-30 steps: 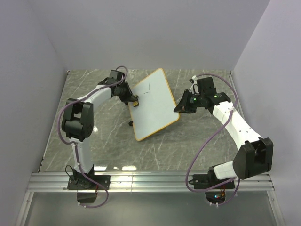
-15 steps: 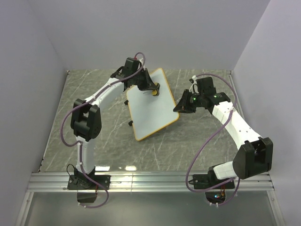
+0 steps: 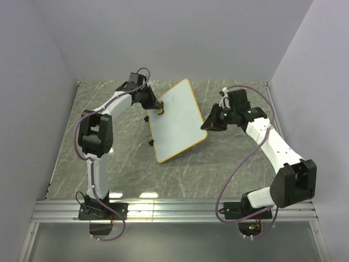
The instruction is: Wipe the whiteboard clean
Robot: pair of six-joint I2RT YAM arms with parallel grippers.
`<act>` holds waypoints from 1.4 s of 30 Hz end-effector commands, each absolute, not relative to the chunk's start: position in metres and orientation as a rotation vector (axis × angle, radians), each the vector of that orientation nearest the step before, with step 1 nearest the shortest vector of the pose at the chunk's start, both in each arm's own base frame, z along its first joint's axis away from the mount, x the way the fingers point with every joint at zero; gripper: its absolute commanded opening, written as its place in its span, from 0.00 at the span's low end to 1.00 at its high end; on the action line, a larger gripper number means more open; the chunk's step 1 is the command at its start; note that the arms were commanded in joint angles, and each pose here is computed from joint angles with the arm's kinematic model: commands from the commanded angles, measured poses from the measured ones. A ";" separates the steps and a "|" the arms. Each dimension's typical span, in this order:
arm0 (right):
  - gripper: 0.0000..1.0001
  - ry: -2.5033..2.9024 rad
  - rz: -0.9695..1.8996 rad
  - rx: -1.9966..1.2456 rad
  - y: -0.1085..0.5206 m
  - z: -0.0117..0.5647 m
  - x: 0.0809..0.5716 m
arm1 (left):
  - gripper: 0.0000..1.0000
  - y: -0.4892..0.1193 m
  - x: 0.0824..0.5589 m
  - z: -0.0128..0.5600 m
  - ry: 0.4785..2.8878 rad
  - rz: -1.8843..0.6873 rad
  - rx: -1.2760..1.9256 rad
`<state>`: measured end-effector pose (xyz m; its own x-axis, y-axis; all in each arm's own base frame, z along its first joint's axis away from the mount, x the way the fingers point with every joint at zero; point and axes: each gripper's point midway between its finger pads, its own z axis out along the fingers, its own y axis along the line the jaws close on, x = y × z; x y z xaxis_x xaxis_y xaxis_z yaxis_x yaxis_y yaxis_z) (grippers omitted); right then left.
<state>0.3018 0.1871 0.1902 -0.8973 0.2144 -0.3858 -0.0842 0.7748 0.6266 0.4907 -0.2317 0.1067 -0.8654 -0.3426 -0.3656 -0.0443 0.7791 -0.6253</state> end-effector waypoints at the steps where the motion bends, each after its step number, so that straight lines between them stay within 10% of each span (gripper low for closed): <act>1: 0.00 2.528 0.884 0.088 0.188 0.182 0.303 | 0.00 -0.248 0.484 0.106 2.514 -0.864 -0.202; 13: 0.00 2.563 0.857 0.018 0.203 0.177 0.302 | 0.00 -0.330 0.516 0.225 2.256 -1.237 -0.037; 31: 0.00 2.565 0.850 -0.011 0.211 0.173 0.301 | 0.00 -0.231 0.511 0.072 2.638 -0.704 -0.314; 42: 0.00 2.554 0.868 -0.018 0.220 0.176 0.308 | 0.00 -0.238 0.499 0.109 2.580 -0.759 -0.225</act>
<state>0.2968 0.2073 0.1863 -0.9111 0.1653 -0.3775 -0.1093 0.7863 0.6081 0.5283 -0.2188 0.1057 -0.8500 -0.3493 -0.3943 -0.0764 0.8224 -0.5638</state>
